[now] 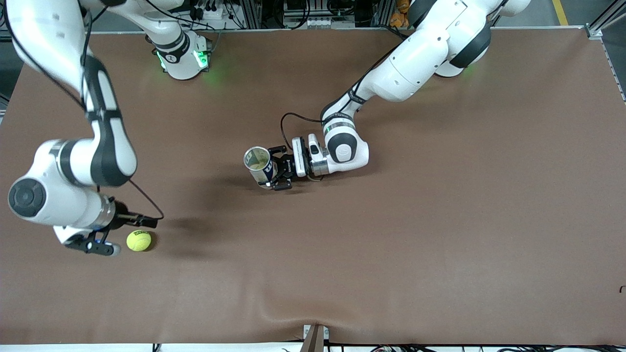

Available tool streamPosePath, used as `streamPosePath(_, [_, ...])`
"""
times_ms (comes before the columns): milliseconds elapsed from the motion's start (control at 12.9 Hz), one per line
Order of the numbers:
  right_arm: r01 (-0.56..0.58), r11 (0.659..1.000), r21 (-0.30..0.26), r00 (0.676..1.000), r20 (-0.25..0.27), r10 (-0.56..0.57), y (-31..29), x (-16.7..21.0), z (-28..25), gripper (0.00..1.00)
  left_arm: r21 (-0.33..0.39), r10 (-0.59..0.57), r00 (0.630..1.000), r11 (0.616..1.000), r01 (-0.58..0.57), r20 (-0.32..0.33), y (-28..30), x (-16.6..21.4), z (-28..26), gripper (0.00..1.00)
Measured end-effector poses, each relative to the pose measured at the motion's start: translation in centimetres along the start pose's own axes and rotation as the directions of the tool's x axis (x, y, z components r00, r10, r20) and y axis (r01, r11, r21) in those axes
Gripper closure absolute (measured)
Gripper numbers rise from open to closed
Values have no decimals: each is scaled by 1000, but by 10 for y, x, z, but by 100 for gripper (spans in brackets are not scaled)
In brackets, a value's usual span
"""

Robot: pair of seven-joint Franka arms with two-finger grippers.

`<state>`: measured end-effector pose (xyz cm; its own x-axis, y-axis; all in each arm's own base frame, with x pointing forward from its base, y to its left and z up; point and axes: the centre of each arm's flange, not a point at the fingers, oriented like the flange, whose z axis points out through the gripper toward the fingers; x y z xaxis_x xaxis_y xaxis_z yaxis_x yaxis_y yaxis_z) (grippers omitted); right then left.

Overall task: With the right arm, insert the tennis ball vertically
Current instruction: 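Move the right gripper to the second tennis ball and grasp it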

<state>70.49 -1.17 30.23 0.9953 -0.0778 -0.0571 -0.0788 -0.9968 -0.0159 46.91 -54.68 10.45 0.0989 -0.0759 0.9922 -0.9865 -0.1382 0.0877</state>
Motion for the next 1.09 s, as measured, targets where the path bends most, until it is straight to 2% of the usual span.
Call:
streamPosePath(233, [186, 982, -23, 981, -60, -187, 33, 26, 38, 0, -1, 0, 1000, 1000, 0, 1, 1, 0, 0, 18])
streamPosePath(388, [243, 969, -40, 967, -73, -245, 30, 32, 51, 0, -1, 0, 1000, 1000, 0, 1, 1, 0, 0, 18])
streamPosePath(853, [243, 969, -31, 970, -14, -244, 37, 28, 96, 0, -1, 0, 1000, 1000, 0, 1, 1, 0, 0, 19])
streamPosePath(1086, [241, 970, -30, 970, -5, -241, 39, 27, 103, 0, -1, 0, 1000, 1000, 0, 1, 1, 0, 0, 19])
